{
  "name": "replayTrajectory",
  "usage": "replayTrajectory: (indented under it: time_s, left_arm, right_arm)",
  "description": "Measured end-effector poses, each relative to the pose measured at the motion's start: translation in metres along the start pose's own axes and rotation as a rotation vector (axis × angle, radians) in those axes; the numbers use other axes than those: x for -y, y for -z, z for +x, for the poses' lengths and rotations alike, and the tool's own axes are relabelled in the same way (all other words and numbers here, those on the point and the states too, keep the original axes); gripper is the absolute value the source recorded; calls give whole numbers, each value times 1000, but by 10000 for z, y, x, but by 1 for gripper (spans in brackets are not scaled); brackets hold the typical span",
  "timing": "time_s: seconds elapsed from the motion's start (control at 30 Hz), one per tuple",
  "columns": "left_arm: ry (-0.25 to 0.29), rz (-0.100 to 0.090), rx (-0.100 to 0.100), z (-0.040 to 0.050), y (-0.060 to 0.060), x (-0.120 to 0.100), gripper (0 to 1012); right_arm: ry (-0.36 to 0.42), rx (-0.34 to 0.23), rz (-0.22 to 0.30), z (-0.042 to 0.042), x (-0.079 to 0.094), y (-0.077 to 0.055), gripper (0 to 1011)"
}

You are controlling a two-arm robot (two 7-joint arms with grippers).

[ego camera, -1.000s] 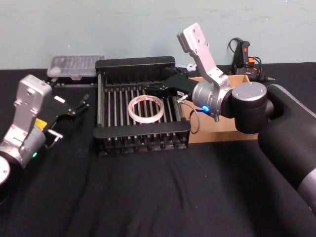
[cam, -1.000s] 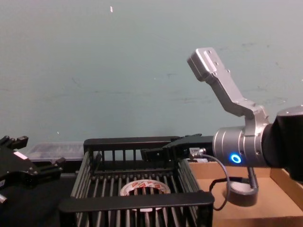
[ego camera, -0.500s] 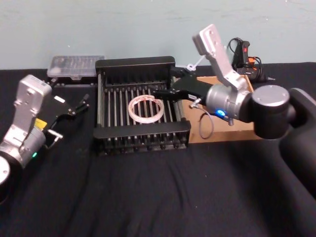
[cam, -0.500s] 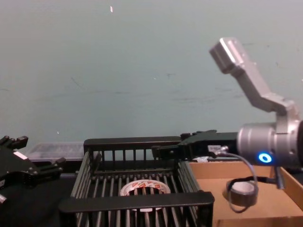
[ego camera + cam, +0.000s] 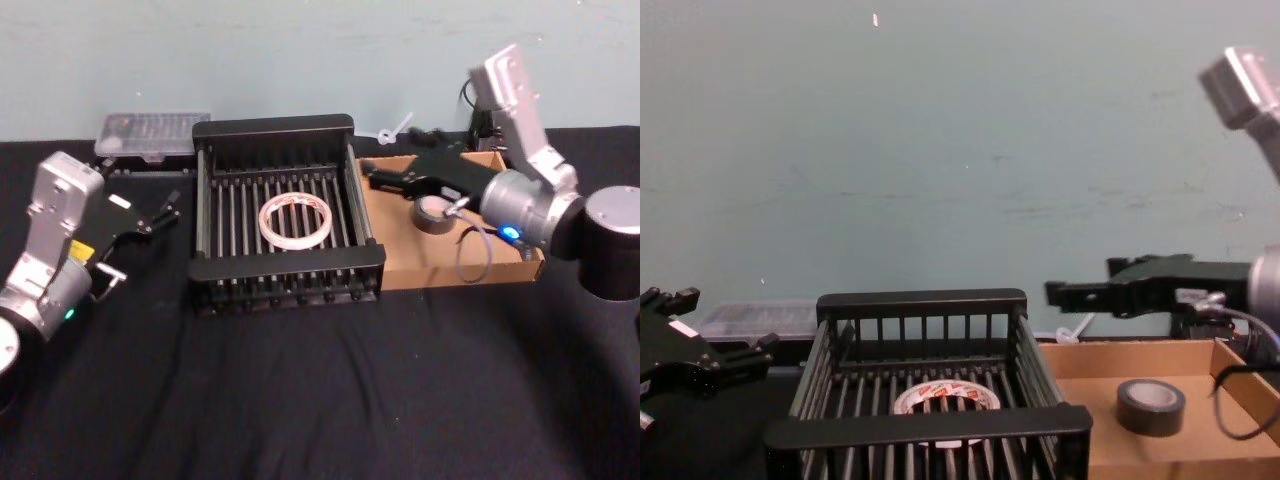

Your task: Pick up the white tape and place it into the black box , Pick up the silver tape and place it into the brown box.

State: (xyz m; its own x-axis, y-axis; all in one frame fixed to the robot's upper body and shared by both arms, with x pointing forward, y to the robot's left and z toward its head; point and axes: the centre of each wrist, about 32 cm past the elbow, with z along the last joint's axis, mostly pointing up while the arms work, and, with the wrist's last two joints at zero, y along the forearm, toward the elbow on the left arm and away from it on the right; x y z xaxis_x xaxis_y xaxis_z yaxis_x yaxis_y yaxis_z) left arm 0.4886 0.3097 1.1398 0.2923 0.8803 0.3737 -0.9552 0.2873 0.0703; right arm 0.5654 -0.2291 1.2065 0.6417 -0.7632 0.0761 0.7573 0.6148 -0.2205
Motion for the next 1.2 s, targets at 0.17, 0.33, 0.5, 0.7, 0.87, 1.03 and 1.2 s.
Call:
replayTrajectory:
  time_s: [0.17, 0.33, 0.5, 0.7, 0.87, 1.03, 1.2]
  left_arm:
    - [0, 0, 0, 0, 0, 0, 1001]
    - [0, 0, 0, 0, 0, 0, 1001]
    - [0, 0, 0, 0, 0, 0, 1002]
    - [0, 0, 0, 0, 0, 0, 1001]
    - [0, 0, 0, 0, 0, 0, 1001]
    - [0, 0, 0, 0, 0, 0, 1001]
    - [0, 0, 0, 0, 0, 0, 1001]
  right_arm:
    - [87, -13, 26, 56, 110, 56, 1002]
    - [194, -18, 48, 108, 200, 138, 1002]
    - [289, -2, 57, 110, 220, 228, 1000]
    - [381, 61, 48, 76, 174, 358, 1002]
    - [413, 107, 30, 49, 121, 452, 1002]
    - [430, 145, 14, 32, 72, 527, 1002]
    - [439, 170, 3, 22, 37, 571, 1002]
